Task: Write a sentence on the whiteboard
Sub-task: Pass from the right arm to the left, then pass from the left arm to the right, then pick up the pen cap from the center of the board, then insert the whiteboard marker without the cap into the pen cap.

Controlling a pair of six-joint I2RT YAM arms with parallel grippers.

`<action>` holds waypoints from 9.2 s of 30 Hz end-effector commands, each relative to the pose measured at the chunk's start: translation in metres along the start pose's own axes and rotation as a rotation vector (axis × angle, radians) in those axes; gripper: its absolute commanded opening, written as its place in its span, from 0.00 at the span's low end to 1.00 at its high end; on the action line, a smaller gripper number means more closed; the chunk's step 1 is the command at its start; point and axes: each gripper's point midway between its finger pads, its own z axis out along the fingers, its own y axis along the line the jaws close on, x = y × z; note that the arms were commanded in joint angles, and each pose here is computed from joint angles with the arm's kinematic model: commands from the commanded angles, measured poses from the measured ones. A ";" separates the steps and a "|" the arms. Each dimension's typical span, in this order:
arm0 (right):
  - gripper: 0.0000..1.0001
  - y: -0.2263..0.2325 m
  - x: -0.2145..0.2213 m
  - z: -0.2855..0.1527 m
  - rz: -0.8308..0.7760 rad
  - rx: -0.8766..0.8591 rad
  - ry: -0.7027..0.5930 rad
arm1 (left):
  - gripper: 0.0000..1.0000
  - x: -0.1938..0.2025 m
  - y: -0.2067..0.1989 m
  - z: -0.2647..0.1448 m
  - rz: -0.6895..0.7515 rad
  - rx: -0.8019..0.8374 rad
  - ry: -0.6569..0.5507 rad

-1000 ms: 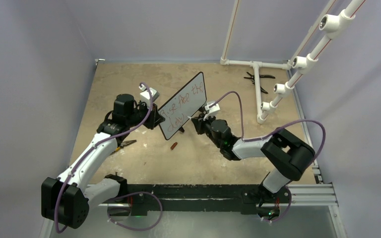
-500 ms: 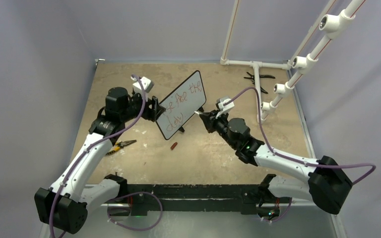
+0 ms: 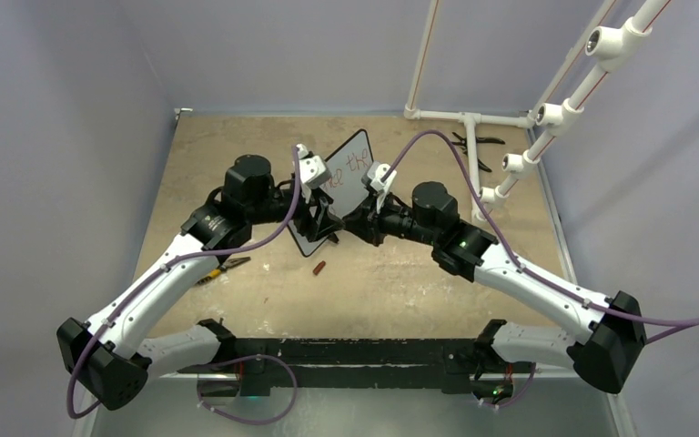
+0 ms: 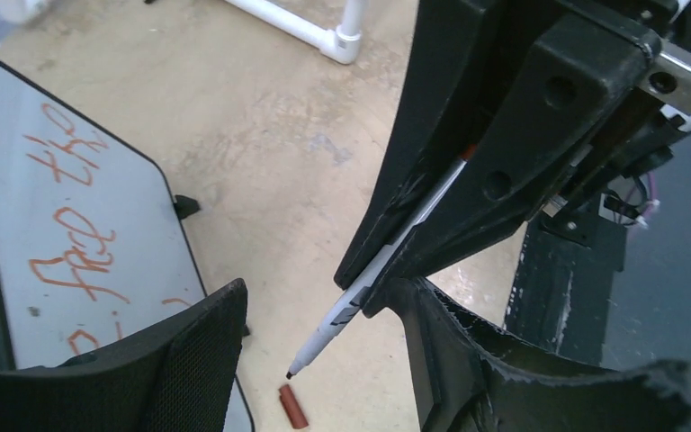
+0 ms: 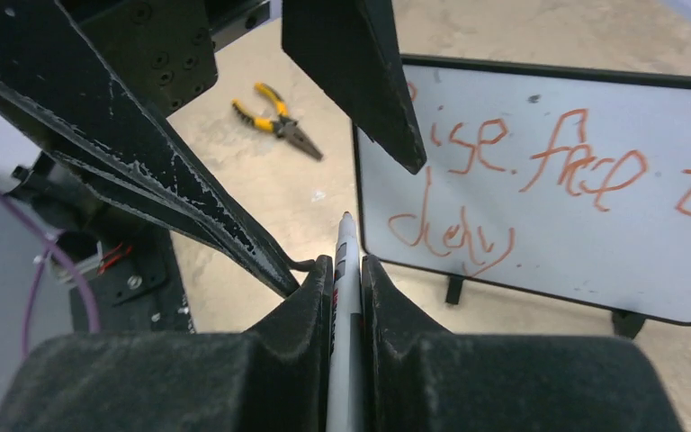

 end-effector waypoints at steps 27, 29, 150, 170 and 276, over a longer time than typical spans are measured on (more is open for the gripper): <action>0.00 0.037 -0.015 -0.010 0.054 -0.174 0.082 | 0.39 0.052 -0.044 -0.001 -0.036 0.182 0.116; 0.00 0.038 -0.014 -0.009 0.058 -0.182 0.094 | 0.24 0.049 -0.047 0.001 -0.035 0.192 0.100; 0.00 -0.045 -0.013 -0.048 0.433 0.291 -0.457 | 0.28 0.255 0.040 0.032 -0.313 -0.644 0.478; 0.00 -0.050 -0.007 -0.056 0.532 0.324 -0.488 | 0.00 0.191 0.014 0.054 -0.362 -0.462 0.097; 0.00 -0.012 0.077 -0.014 0.737 0.132 -0.174 | 0.00 0.061 -0.028 0.023 -0.406 -0.164 -0.482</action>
